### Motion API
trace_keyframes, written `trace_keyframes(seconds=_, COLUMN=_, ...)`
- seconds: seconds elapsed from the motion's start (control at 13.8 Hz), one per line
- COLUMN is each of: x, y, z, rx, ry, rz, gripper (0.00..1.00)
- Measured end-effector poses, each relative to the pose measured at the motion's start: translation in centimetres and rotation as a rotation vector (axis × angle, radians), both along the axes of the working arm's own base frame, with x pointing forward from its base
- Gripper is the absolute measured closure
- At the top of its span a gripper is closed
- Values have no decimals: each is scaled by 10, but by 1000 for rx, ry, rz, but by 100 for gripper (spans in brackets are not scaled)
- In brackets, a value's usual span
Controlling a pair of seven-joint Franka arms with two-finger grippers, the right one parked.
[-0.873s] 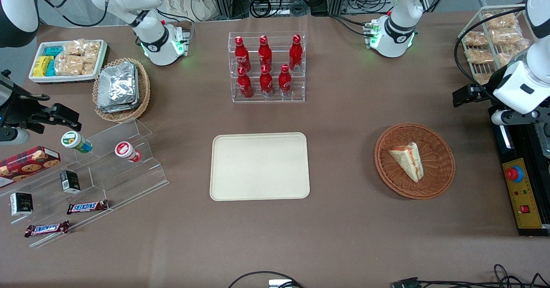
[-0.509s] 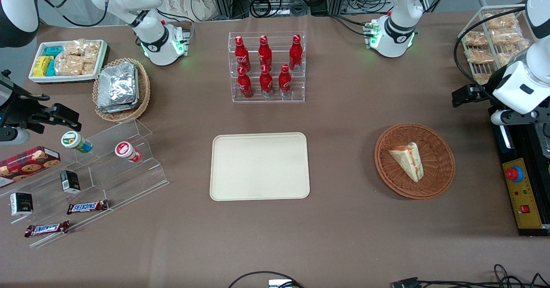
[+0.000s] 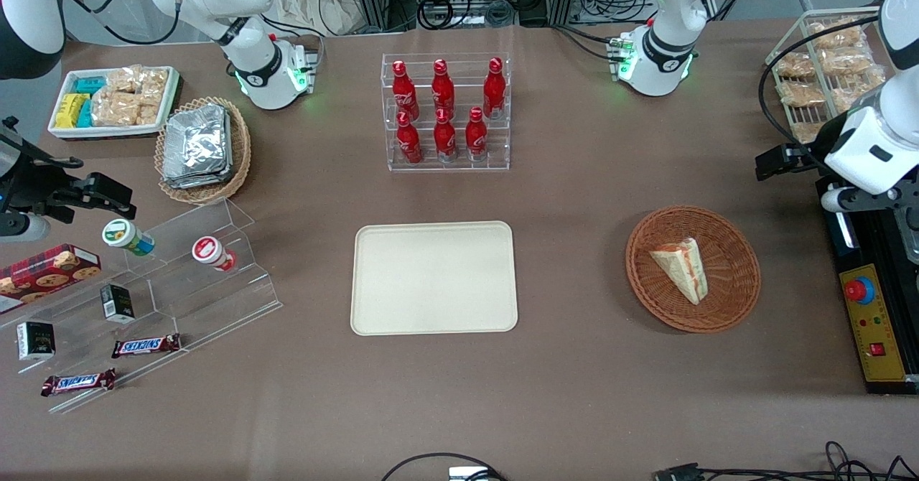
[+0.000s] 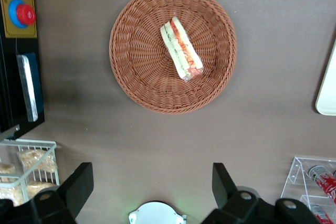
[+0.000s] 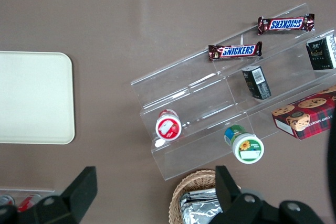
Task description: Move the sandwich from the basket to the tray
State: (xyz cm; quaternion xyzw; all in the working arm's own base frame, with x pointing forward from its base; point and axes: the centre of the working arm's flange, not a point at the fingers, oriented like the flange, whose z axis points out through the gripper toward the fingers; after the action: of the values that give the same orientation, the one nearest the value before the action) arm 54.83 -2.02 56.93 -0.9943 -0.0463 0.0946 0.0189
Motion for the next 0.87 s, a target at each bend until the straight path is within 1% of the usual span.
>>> trace_keyframes(seconds=0.07, x=0, y=0, z=-8, rx=5, ry=15, rz=24, gripper=0)
trace_keyframes(seconds=0.22, x=4, y=1, z=-32, rx=20, ry=60, rz=89, gripper=0)
trace_keyframes(seconds=0.36, x=13, y=1, z=-66, rx=38, ry=115, rz=157, gripper=0)
trace_keyframes(seconds=0.44, x=19, y=1, z=-83, rx=40, ry=135, rz=194, gripper=0)
trace_keyframes(seconds=0.51, x=26, y=0, z=-100, rx=36, ry=146, rz=245, gripper=1)
trace_keyframes(seconds=0.65, x=41, y=5, z=-134, rx=29, ry=155, rz=346, gripper=2)
trace_keyframes(seconds=0.87, x=60, y=11, z=-188, rx=36, ry=154, rz=415, gripper=2)
